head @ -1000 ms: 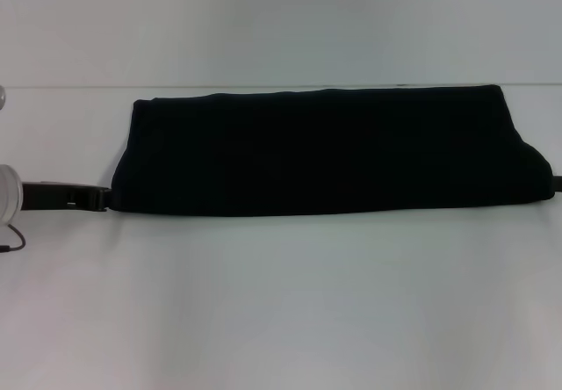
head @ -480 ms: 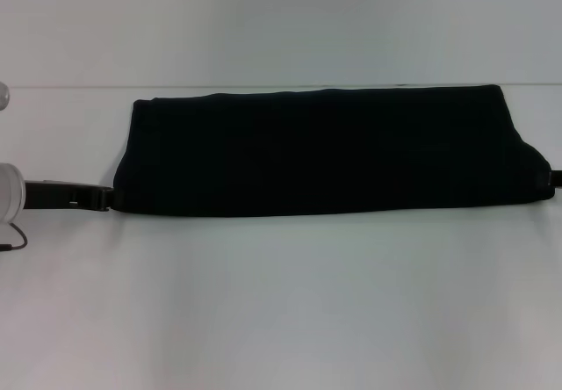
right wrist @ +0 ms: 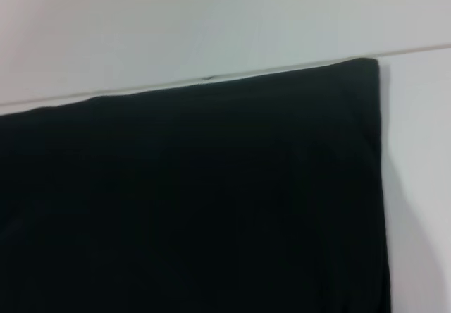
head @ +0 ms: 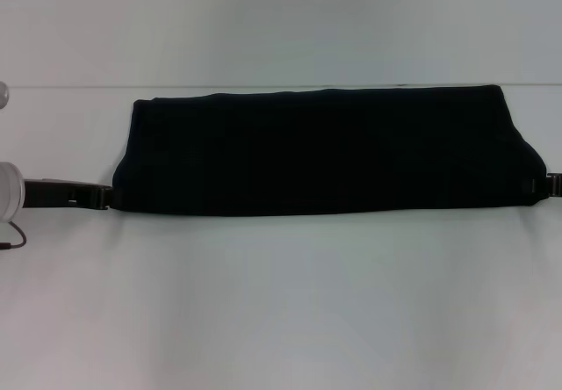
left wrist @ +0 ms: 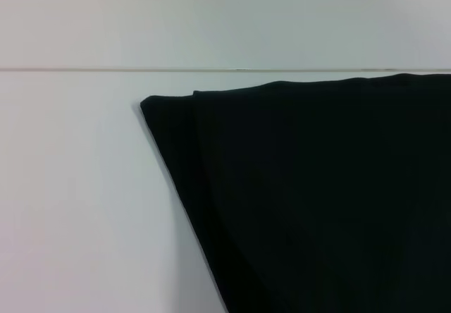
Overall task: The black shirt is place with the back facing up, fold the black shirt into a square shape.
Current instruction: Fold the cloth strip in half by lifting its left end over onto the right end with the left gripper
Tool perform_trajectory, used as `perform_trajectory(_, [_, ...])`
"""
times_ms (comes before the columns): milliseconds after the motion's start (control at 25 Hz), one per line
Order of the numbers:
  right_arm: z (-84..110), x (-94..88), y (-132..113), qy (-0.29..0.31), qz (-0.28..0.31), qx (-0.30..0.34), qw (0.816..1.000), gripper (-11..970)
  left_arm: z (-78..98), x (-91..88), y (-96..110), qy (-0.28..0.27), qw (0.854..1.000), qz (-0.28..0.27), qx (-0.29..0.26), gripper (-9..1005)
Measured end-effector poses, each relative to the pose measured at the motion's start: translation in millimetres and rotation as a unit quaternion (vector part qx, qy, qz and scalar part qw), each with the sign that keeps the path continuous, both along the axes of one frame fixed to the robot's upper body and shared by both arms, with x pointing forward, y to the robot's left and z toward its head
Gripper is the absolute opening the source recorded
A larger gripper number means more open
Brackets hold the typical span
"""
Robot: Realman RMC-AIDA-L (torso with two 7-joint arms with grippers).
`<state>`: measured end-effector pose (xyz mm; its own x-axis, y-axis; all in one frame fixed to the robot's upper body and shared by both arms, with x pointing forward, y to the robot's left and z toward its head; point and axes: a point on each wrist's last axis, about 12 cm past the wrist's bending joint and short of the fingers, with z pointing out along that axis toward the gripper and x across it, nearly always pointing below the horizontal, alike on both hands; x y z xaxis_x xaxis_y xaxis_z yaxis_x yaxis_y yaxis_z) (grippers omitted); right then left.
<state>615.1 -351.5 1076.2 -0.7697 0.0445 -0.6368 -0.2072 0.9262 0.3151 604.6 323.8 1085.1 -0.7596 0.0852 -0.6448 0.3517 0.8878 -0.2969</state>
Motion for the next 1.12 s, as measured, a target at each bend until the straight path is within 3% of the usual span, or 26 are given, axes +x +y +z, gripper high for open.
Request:
perform_trajectory(440, [0.1,-12.3,-15,0.002,0.001,0.014,1.0,14,-0.9,-1.0,1,0.0,1.0,0.002,-0.001,0])
perform_trajectory(800, [-0.5,-27.3,-30,0.005,-0.011,0.028,1.0,13,-2.1,-5.8,4,0.007,1.0,-0.001,-0.005,1])
perform_trajectory(1120, [-1.0,-29.9,-32,0.005,-0.016,0.035,0.999,57,0.4,-6.3,4,0.005,1.0,-0.011,-0.004,1])
